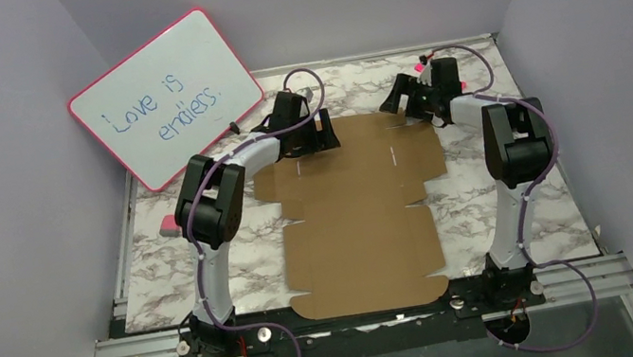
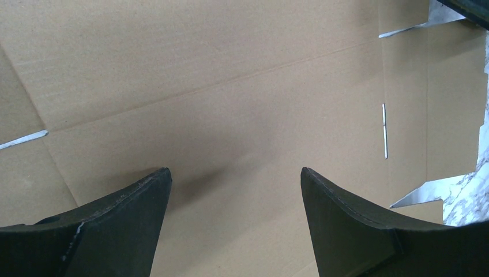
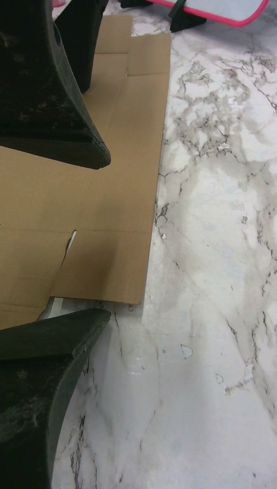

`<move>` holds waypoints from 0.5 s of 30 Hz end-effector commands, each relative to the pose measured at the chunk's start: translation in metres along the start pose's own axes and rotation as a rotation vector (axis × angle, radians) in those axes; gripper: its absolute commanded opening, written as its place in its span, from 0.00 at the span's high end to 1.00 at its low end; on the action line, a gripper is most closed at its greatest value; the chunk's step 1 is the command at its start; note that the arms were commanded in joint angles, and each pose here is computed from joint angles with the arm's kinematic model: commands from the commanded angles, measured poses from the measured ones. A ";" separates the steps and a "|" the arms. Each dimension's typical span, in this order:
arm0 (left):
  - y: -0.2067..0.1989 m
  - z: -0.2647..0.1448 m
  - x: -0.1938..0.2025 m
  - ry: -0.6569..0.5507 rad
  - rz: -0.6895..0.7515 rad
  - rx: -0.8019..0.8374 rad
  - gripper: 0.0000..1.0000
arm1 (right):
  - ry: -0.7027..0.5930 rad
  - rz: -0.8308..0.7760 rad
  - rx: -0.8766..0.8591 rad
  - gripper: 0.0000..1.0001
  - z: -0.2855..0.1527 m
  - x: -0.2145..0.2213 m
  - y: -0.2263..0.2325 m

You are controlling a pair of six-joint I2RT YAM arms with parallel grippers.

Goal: Fold the paper box

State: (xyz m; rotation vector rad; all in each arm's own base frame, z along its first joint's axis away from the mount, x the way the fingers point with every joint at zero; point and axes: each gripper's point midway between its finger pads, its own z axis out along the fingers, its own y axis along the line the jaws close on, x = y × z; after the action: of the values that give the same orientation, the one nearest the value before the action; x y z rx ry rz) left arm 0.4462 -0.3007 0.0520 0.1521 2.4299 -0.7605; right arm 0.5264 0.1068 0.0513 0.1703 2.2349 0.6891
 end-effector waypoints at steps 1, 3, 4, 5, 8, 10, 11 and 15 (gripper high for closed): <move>0.004 0.010 0.013 0.028 -0.006 0.008 0.16 | 0.047 0.016 -0.062 0.04 -0.002 0.005 0.013; 0.005 0.012 0.015 0.033 -0.010 0.007 0.16 | 0.045 0.007 -0.078 0.05 -0.006 0.004 0.021; 0.005 0.013 0.016 0.036 -0.012 0.008 0.16 | 0.042 -0.001 -0.082 0.05 -0.009 0.002 0.025; 0.004 0.014 0.016 0.037 -0.013 0.009 0.16 | 0.041 -0.007 -0.085 0.05 -0.011 0.002 0.028; 0.003 0.015 0.019 0.044 -0.013 0.012 0.16 | 0.039 -0.031 -0.083 0.06 -0.016 0.000 0.036; 0.002 0.016 0.020 0.046 -0.011 0.012 0.16 | 0.038 -0.051 -0.067 0.06 -0.018 0.000 0.039; 0.003 0.016 0.021 0.048 -0.011 0.011 0.16 | 0.036 -0.063 -0.058 0.06 -0.019 0.000 0.041; 0.003 0.017 0.022 0.050 -0.010 0.009 0.16 | 0.054 -0.094 -0.018 0.06 -0.020 0.004 0.045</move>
State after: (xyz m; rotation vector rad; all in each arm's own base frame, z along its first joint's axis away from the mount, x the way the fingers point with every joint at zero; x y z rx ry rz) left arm 0.4483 -0.3046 0.0517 0.1510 2.4167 -0.7739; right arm 0.5095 0.1290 0.0634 0.0953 2.2712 0.7258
